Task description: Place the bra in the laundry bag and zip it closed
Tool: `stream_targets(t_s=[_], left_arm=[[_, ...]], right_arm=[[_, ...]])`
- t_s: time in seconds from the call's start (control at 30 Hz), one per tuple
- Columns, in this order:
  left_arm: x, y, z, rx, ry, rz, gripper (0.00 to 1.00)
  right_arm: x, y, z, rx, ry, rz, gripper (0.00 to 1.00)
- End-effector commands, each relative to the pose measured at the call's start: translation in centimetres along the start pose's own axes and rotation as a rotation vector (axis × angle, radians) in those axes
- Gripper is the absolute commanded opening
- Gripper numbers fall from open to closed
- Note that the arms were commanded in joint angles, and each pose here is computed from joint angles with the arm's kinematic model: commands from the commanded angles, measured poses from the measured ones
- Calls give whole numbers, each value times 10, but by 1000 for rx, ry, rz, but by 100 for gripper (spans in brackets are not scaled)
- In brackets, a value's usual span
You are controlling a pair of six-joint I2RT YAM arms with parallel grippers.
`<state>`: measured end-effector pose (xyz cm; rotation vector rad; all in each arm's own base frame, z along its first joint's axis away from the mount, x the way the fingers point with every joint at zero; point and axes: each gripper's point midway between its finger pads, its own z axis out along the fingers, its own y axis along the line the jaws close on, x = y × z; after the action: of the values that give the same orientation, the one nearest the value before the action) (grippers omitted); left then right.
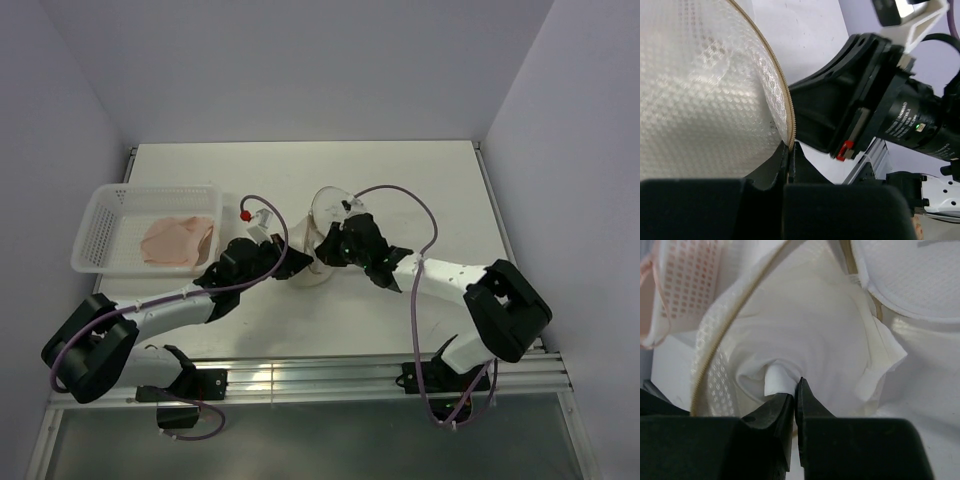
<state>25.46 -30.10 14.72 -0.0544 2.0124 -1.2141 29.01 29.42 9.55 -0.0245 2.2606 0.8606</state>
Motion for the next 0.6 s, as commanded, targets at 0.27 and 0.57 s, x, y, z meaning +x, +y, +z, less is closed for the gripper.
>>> stream_targets(t_s=[0.27, 0.57], left_arm=[[-6, -6, -3, 36, -39, 12, 0], [-1, -3, -2, 49, -37, 9, 4]], right_arm=[[-99, 49, -50, -120, -461, 70, 4], [18, -4, 14, 11, -105, 51, 10]])
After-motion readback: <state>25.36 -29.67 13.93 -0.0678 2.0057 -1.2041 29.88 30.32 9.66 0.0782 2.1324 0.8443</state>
